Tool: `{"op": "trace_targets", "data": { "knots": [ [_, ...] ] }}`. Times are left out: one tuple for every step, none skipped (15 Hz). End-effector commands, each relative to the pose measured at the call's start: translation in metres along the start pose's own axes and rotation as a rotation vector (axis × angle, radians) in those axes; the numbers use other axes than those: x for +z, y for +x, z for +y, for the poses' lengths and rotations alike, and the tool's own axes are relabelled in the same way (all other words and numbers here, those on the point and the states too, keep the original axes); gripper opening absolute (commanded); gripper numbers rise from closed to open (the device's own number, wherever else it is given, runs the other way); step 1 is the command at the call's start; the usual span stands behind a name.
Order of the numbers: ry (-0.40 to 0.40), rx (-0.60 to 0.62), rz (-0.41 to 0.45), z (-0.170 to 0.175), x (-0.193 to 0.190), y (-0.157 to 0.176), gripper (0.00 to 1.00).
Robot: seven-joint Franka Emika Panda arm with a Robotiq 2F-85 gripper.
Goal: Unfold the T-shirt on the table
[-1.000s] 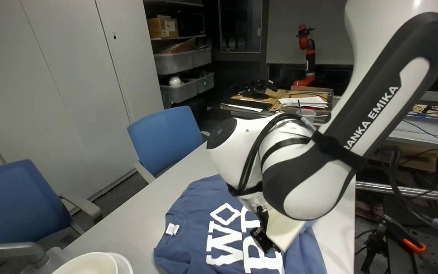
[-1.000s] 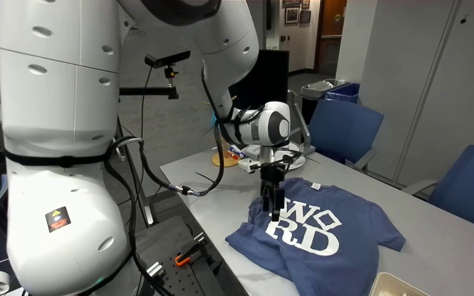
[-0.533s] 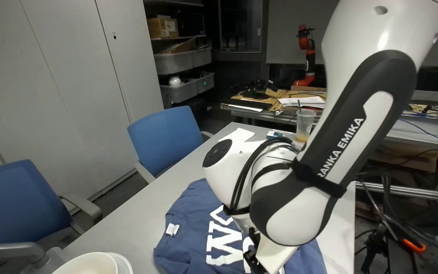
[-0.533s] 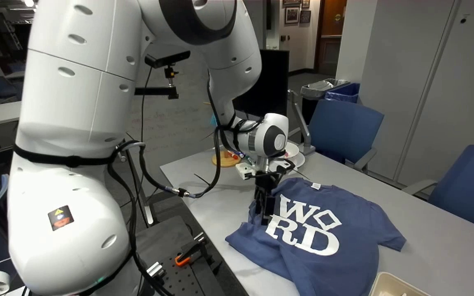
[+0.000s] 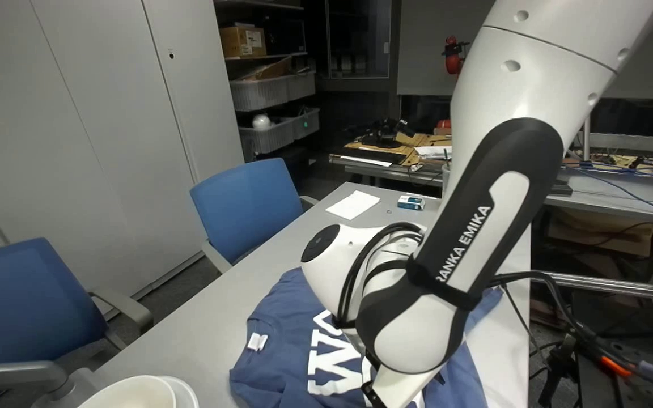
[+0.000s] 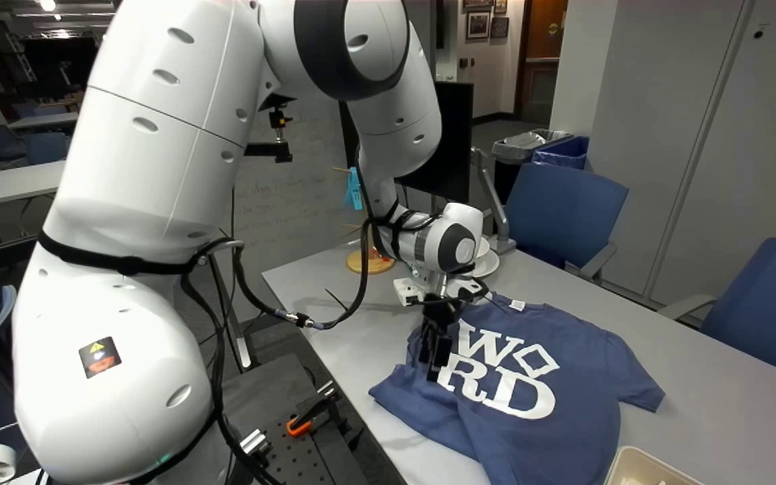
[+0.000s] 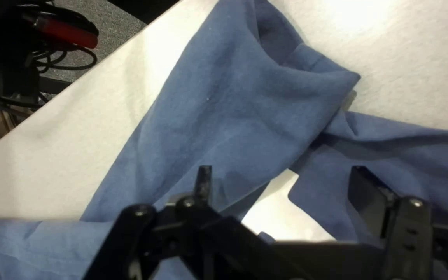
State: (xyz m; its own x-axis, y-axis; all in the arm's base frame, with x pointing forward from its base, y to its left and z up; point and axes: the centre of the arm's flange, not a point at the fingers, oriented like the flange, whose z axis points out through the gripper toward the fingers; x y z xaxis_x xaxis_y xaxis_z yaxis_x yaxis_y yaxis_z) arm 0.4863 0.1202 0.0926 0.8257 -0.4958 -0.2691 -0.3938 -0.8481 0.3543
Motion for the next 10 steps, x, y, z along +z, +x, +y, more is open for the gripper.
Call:
{"op": "trace_targets", "data": {
  "knots": [
    [-0.001,0.018,-0.031,0.007,0.013,0.013,0.9],
    [-0.006,0.027,-0.032,0.012,0.016,0.015,0.89],
    [-0.01,0.035,-0.032,0.015,0.018,0.016,0.88],
    [-0.015,0.042,-0.034,0.018,0.02,0.017,0.87],
    [-0.016,0.047,-0.036,0.021,0.021,0.019,0.76],
    [-0.016,0.05,-0.037,0.022,0.021,0.019,0.63],
    [-0.016,0.052,-0.035,0.023,0.02,0.019,0.56],
    [-0.017,0.054,-0.031,0.024,0.019,0.019,0.48],
    [-0.02,0.055,-0.025,0.025,0.019,0.018,0.38],
    [-0.021,0.055,-0.023,0.025,0.018,0.018,0.32]
  ]
}}
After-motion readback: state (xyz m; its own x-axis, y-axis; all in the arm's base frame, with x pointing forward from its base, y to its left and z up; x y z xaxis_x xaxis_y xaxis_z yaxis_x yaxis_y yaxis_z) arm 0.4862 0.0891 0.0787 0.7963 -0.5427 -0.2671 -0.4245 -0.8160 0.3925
